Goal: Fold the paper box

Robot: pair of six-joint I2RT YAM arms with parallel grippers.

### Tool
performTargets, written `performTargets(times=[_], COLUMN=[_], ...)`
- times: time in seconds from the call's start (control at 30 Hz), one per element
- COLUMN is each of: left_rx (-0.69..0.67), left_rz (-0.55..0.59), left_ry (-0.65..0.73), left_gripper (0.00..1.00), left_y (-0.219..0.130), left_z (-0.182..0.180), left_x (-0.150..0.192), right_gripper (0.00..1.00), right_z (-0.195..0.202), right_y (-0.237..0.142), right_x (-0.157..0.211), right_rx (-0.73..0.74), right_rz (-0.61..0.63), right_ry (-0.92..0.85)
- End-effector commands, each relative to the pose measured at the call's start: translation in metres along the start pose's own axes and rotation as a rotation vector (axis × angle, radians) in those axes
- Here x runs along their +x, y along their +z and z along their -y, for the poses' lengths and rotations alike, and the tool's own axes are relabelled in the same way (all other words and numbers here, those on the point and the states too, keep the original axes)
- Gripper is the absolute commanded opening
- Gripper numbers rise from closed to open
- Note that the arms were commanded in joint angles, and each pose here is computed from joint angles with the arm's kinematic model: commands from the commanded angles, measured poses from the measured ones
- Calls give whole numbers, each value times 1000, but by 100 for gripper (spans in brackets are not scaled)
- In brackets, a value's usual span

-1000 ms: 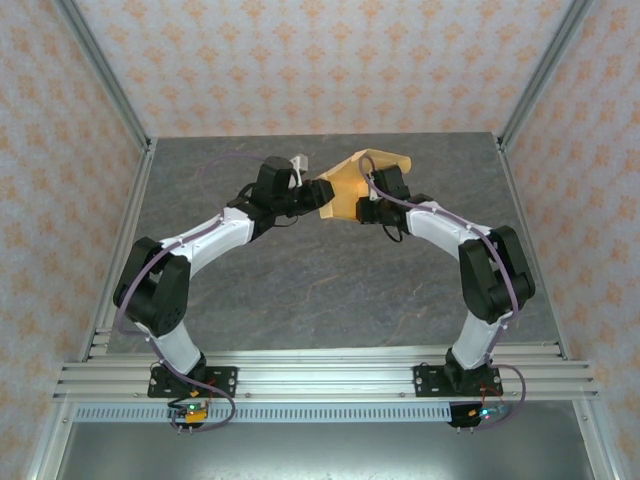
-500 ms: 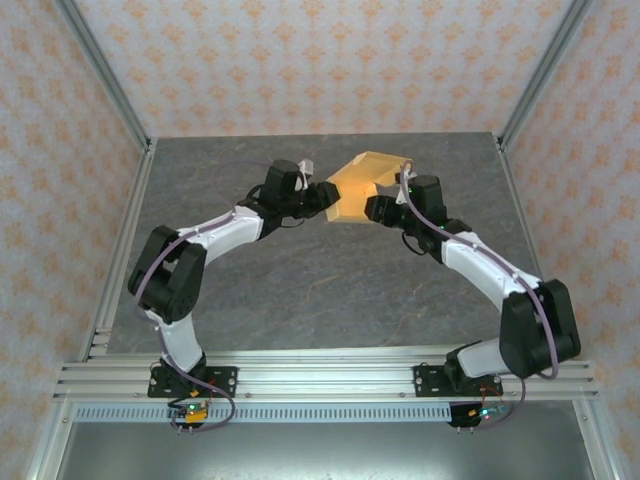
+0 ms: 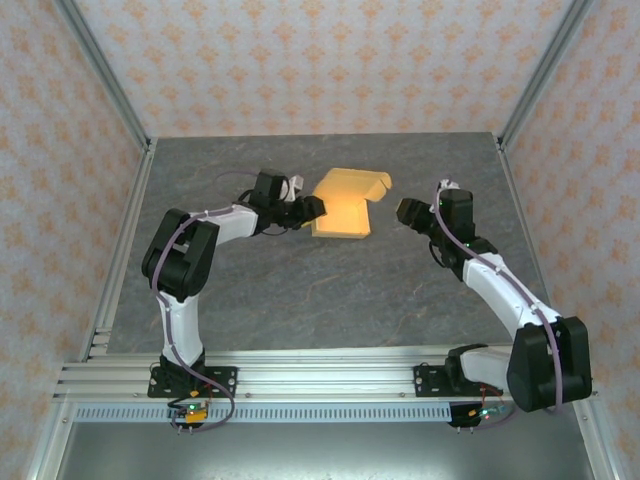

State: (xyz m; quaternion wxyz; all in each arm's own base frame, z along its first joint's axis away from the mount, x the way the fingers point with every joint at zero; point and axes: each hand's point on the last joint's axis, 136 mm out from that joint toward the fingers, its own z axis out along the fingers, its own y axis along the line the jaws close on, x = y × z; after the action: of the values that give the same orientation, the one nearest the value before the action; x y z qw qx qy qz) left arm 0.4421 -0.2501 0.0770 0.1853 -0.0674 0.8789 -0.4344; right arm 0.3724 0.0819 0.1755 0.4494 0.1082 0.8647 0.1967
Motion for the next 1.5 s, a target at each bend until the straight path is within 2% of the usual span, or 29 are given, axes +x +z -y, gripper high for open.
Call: performTargets(times=[0.0, 0.23, 0.37, 0.53, 0.67, 0.87, 0.97, 1.07, 1.17, 1.27, 1.47], left_rx=[-61, -111, -160, -221, -254, -322, -365, -389, -398, -402, -419], left_rz=[-87, -49, 11, 130, 198, 158, 219, 263, 251, 235, 256], left_ry=[75, 175, 238, 266, 334, 438, 433, 440, 449, 451, 390], left_gripper=[64, 77, 78, 79, 77, 70, 62, 49, 39, 27, 24], left_y=[-6, -36, -62, -90, -98, -79, -82, -85, -81, -78, -78], left_z=[-22, -4, 6, 12, 22, 39, 40, 42, 44, 47, 50], left_x=[15, 7, 3, -5, -15, -21, -33, -41, -40, -37, -33], right_gripper=[68, 73, 73, 73, 76, 72, 71, 62, 44, 32, 23], right_z=[-5, -41, -55, -68, -77, -95, -99, -106, -118, -126, -128], right_y=[1, 19, 39, 56, 72, 109, 124, 133, 134, 131, 120], right_x=[-17, -23, -12, 0, 2, -2, 2, 11, 16, 21, 36], right_rx=[-50, -222, -308, -344, -391, -410, -403, -412, -419, -396, -275], right_rz=[29, -77, -195, -302, -331, -369, -390, -427, -441, -450, -404], right_ry=[-45, -203, -287, -451, -539, -545, -532, -516, -483, -434, -366])
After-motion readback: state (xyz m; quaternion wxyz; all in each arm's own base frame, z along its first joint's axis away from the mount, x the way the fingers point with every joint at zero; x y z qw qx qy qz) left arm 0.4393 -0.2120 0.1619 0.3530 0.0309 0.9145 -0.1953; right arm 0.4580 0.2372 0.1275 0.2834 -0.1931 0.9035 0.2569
